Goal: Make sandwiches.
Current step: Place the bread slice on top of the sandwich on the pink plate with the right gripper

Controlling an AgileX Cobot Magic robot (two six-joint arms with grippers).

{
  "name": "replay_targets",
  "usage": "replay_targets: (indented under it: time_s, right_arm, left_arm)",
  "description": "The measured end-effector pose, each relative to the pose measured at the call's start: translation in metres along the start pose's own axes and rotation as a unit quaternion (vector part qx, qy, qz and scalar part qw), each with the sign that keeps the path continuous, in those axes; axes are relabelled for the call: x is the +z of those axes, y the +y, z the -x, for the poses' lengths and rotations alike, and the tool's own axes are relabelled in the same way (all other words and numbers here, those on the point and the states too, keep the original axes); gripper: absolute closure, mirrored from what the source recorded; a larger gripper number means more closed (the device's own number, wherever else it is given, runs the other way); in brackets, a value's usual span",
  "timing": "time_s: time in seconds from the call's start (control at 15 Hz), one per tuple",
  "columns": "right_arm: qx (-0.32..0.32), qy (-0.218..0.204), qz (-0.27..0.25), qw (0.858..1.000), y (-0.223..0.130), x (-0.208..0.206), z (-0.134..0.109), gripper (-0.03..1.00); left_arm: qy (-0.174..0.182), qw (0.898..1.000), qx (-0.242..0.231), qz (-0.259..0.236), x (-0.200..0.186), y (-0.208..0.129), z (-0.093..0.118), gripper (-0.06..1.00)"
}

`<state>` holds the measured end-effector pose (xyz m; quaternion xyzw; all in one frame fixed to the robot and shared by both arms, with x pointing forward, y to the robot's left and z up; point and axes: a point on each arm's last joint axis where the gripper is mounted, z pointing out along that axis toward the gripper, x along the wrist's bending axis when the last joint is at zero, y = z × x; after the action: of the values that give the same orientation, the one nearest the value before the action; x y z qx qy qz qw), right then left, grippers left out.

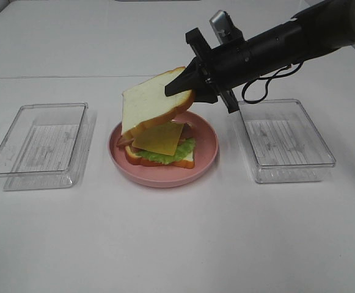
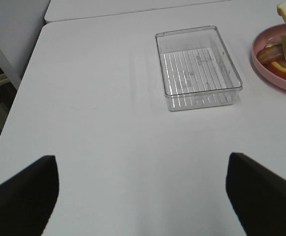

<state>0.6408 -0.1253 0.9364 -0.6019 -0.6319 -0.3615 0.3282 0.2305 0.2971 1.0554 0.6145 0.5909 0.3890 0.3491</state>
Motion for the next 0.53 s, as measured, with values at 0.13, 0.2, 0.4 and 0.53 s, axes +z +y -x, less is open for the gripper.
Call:
replay_targets:
  time_s: [0.13,0.2,0.4,0.53]
  right_arm:
    - [0.012,-0.001,-0.001,1.0,0.006,0.007,0.006,0.74]
    - [0.017,-0.005,0.001,1.0,0.009,0.009,0.01,0.74]
    - [0.039,-0.01,-0.006,0.999,0.01,0.018,0.024,0.74]
    - [0.048,-0.019,-0.006,0.999,0.011,0.024,0.035,0.74]
  left_arm:
    - [0.0,1.0,0.0,0.0,0.0,0.0,0.0,0.1]
    - [0.0,1.0,0.0,0.0,0.0,0.0,0.0,0.1]
    - [0.0,1.0,0.0,0.0,0.0,0.0,0.0,0.1]
    - [0.0,1.0,0.0,0.0,0.0,0.0,0.0,0.1]
